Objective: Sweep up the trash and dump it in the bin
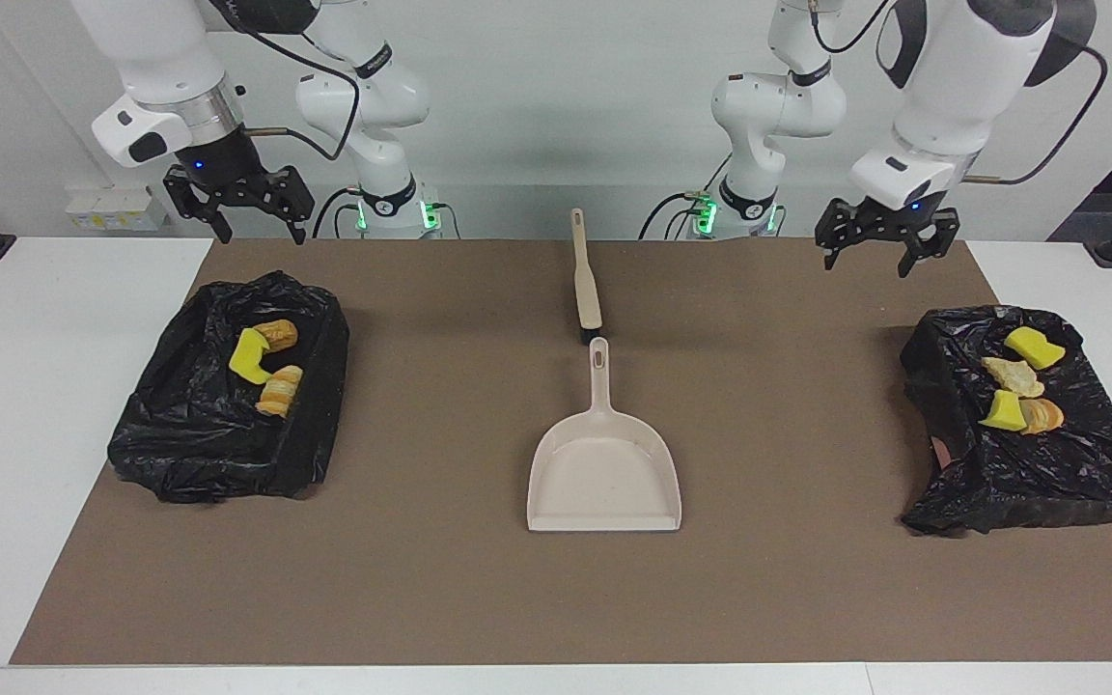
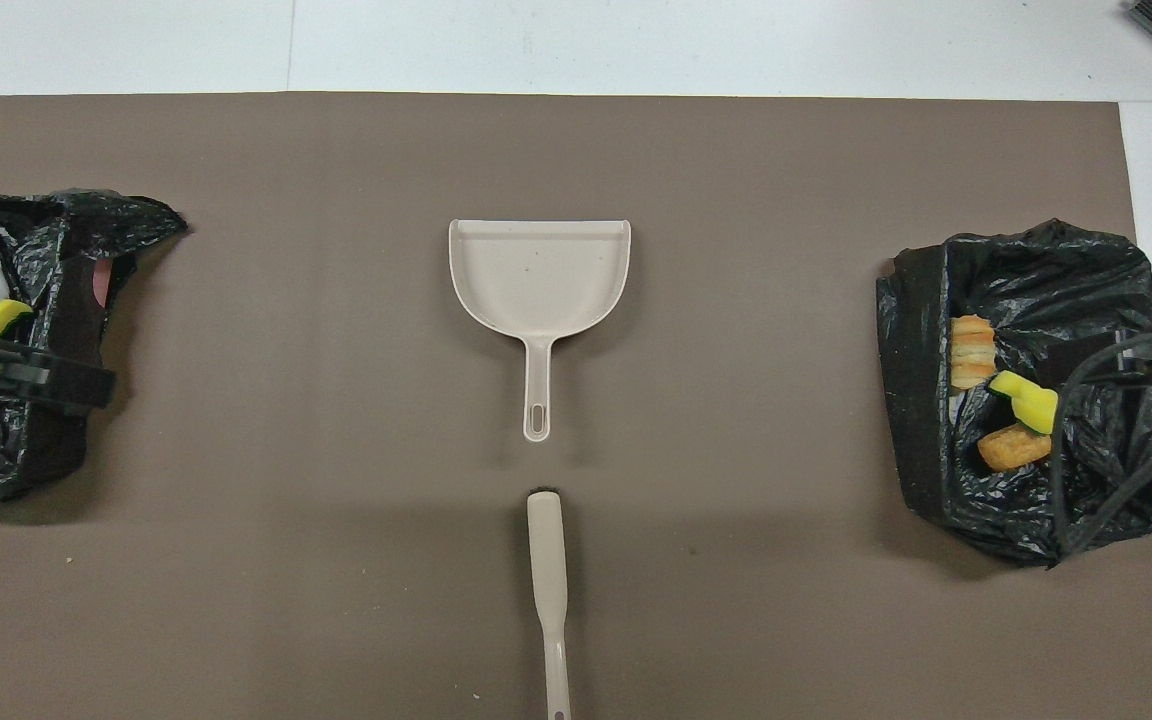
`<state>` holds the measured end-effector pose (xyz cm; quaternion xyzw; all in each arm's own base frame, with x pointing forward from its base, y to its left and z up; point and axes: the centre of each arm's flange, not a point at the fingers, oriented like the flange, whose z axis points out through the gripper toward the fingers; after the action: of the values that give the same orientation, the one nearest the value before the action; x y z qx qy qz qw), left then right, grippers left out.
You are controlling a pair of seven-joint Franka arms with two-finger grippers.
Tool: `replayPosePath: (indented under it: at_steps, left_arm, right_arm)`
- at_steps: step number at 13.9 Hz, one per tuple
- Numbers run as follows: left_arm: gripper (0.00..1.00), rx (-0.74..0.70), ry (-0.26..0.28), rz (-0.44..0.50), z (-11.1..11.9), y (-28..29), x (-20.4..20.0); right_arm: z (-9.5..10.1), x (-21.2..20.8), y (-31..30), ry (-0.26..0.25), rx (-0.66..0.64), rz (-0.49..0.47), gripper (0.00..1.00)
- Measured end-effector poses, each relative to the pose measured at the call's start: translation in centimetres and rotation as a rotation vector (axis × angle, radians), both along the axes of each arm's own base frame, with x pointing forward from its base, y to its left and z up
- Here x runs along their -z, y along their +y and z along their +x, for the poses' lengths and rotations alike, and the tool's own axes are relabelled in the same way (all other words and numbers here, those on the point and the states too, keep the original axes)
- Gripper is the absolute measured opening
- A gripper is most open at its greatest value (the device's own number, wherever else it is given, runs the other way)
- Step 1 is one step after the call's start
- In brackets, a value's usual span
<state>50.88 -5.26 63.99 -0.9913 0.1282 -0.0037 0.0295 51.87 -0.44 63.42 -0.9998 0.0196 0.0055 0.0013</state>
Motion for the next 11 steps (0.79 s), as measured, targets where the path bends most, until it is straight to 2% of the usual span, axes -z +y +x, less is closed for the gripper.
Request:
replayPosePath:
  at_steps: [4, 7, 11]
  left_arm:
    - [1.0, -0.005, 0.02, -0.039, -0.5, 1.6, -4.3]
    - [1.0, -0.005, 0.063, -0.039, 1.2, 1.1, -4.5]
    - [1.0, -0.014, 0.054, -0.041, 2.2, 1.5, -4.8]
  right_arm:
    - [-0.1, 0.1, -0.2, 0.003, 0.004, 0.0, 1.0]
    - [-0.1, 0.2, -0.2, 0.004, 0.004, 0.0, 1.0]
    - [-0.1, 0.2, -0.2, 0.004, 0.004, 0.0, 1.0]
